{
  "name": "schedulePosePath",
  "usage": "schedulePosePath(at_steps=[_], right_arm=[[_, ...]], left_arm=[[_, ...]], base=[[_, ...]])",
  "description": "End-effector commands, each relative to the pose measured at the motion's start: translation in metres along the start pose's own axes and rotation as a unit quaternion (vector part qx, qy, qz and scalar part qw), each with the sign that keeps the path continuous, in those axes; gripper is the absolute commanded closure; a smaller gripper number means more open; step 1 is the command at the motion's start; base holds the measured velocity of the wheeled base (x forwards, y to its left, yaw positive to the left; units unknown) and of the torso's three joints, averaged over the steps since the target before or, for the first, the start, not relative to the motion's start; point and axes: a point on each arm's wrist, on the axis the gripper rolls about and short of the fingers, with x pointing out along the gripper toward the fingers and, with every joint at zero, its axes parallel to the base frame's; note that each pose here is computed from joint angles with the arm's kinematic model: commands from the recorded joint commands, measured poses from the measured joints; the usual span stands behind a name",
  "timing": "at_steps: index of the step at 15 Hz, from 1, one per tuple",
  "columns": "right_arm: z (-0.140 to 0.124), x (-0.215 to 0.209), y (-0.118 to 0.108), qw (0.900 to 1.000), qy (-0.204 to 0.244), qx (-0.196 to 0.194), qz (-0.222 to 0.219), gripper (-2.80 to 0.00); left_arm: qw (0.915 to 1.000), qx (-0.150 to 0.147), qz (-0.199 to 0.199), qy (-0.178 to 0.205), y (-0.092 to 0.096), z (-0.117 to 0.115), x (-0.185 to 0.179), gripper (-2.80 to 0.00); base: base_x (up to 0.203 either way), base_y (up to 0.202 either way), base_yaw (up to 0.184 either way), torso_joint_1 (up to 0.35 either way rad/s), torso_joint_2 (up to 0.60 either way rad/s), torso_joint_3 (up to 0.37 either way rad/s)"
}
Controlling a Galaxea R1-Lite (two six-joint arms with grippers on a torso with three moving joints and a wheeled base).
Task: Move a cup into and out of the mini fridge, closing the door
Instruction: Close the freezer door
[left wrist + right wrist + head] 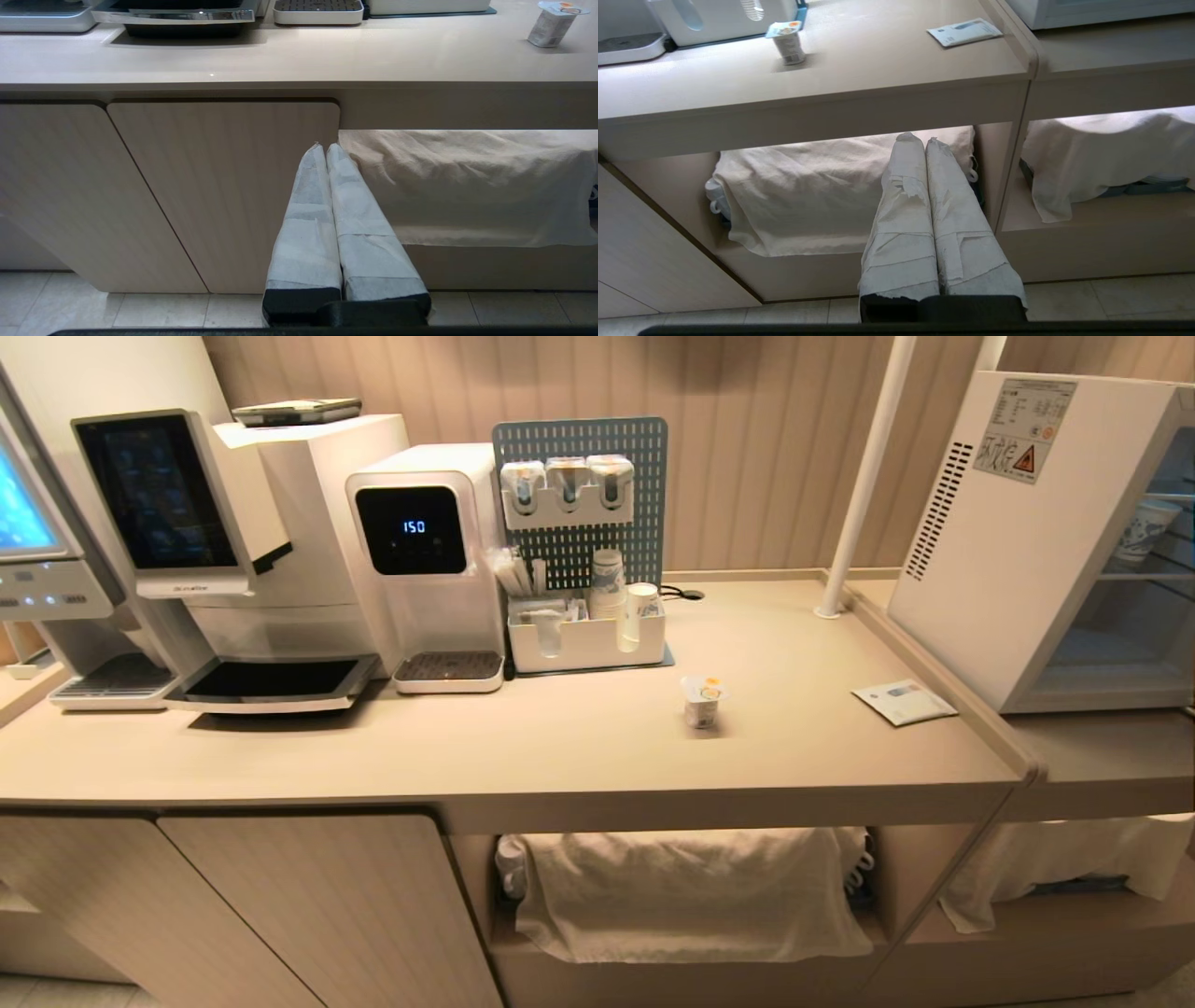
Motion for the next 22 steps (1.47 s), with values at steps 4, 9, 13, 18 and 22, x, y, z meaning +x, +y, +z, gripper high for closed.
schedulePosePath(at_steps=[4,9,13,18,22], right_arm=[[0.0001,0.0007,0.0000,1.000,0.005,0.000,0.000,0.00],[0.0001,0.0008,0.0000,1.000,0.006,0.000,0.000,0.00],[0.0000,0.0005,0.0000,1.000,0.003,0.000,0.000,0.00],[-0.0002,0.0002,0.0000,1.000,0.000,0.001,0.000,0.00],[-0.0002,0.0002,0.0000,1.000,0.000,0.001,0.000,0.00]], left_arm=[[1.0000,0.000,0.000,0.001,0.0000,-0.0004,0.0001,0.00],[1.0000,0.000,0.000,0.001,0.0000,-0.0004,0.0001,0.00],[1.0000,0.000,0.000,0.001,0.0000,-0.0004,0.0001,0.00],[1.0000,0.000,0.000,0.001,0.0000,-0.0004,0.0001,0.00],[1.0000,0.000,0.000,0.001,0.0000,-0.0004,0.0001,0.00]], base=[[0.000,-0.186,-0.002,0.003,0.00,0.004],[0.000,-0.192,0.002,0.003,0.00,0.003],[0.000,-0.195,-0.001,0.004,0.01,0.003],[0.000,-0.194,0.000,0.006,0.00,0.003],[0.000,-0.195,0.002,-0.002,0.00,0.002]])
